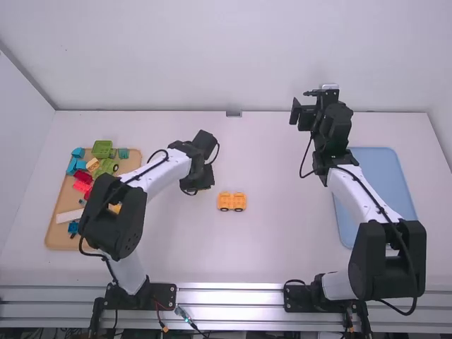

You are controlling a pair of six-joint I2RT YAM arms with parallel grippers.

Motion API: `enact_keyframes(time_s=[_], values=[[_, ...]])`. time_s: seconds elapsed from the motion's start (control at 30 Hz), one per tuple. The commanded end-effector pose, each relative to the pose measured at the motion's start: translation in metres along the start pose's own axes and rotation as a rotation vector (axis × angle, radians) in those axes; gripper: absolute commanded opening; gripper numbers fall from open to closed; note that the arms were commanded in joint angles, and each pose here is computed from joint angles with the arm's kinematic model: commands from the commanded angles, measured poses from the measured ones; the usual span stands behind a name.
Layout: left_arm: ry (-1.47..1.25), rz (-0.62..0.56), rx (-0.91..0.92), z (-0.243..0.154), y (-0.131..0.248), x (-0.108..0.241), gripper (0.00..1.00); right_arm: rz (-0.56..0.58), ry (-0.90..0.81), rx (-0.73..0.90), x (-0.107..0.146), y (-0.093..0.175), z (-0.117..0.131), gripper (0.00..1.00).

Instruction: Assemble lego blocks to make yellow taxi

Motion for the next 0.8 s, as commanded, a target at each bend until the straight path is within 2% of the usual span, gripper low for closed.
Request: enact_keyframes(time_s=[0.0,0.1,0.37,0.77], values=[[0.419,0.048,-0.004,0.006,-0.004,0.011,0.02,-0.015,-0.005,0.008,-0.009,-0.003,-0.002,0.99],[0.648,0.059,-0.026,0.008,-0.011,0.018,0.02,0.002,-0.005,0.012,-0.006,-0.003,-0.002,0.99],[0.976,0.061,-0.021,0.008,-0.013,0.017,0.02,0.017,-0.004,0.011,-0.004,-0.003,-0.001,0.99],[1.159,0.093,-0.070,0.006,-0.025,0.021,0.02,0.017,-0.004,0.011,-0.004,-0.003,-0.001,0.99]])
Point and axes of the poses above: each hand's point on the last joint's axis, 136 mm out from that joint toward the fingers, its own y axis back along the fingers, its own z axis along the line the jaws close on, x = y × z, the point moved 10 cm from there along y, back along the fingers, and after that the axes turned 13 degrees about -y, right-handed, at the moved point
